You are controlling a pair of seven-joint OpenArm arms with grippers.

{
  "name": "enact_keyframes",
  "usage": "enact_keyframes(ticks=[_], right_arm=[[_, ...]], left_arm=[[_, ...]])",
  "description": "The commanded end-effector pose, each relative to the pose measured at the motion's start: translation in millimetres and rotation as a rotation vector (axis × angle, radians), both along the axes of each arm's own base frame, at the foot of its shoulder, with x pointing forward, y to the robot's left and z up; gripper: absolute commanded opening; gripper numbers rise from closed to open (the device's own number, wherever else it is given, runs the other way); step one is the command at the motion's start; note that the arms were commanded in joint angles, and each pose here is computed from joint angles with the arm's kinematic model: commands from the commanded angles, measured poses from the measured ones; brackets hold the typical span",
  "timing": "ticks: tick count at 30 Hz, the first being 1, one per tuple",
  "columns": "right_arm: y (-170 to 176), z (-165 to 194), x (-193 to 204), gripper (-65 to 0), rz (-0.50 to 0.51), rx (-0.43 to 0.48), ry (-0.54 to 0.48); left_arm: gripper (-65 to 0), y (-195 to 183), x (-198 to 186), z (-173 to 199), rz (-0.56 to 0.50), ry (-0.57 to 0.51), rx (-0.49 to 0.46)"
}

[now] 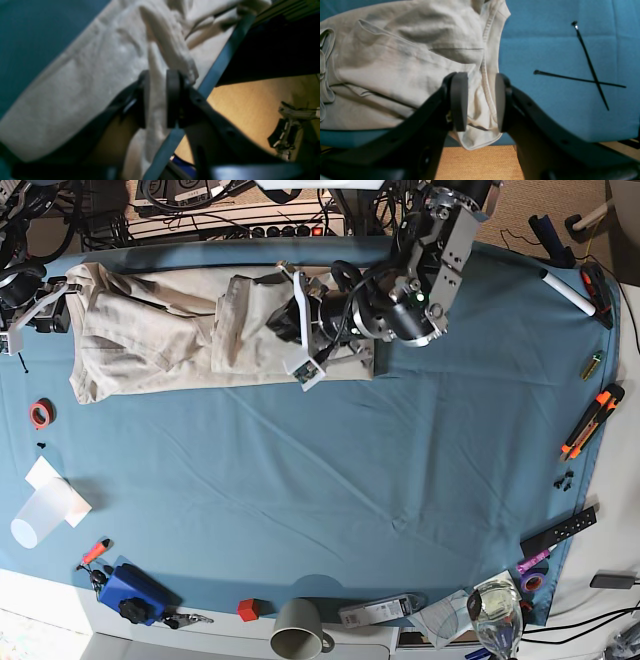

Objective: Fold the T-shirt properly
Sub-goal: 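Carry the left gripper's strip end toward the right gripper, folding it over, then press the folded end down with the left gripper and regrasp with the right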

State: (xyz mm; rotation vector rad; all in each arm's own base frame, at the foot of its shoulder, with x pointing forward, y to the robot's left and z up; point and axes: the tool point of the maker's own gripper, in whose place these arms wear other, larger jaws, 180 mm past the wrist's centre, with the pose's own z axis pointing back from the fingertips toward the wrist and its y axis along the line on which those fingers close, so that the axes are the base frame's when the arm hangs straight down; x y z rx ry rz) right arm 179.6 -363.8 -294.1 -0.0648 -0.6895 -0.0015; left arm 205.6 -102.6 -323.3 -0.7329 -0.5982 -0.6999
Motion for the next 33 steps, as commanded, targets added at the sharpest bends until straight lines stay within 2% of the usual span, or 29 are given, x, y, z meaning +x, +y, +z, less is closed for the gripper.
enact_keyframes(ticks=[1, 2, 6, 13, 16, 23, 25, 33], right_arm=[[-4, 15, 9, -46.1, 0.016, -0.035, -0.050], [-5, 17, 10, -46.1, 0.017, -0.037, -0.056], [-5, 22, 18, -46.1, 0.017, -0.038, -0.086], [-5, 31, 30, -46.1, 0.016, -0.038, -0.133], [-5, 32, 31, -46.1, 0.016, -0.039, -0.138], [-6, 34, 32, -46.1, 0.013, -0.046, -0.146], [-10, 36, 33, -46.1, 0.007, -0.066, -0.149], [-24, 50, 34, -46.0, -0.011, -0.110, -0.181]], left_arm=[[-61.3, -3, 3, 9, 0.004, -0.027, -0.022], [-65.0, -1, 3, 6, 0.008, -0.027, -0.003], [-65.0, 12, 4, -8, 0.065, -0.008, 0.068], [-65.0, 19, -14, -34, 0.064, 0.047, 0.117], [-65.0, 29, -11, -47, 0.089, 0.045, 0.193], [-65.0, 61, 4, -60, 0.224, 0.032, 0.360], [-65.0, 61, 4, -53, 0.223, 0.029, 0.352], [-65.0, 50, -4, -3, 0.260, -0.067, 0.195]])
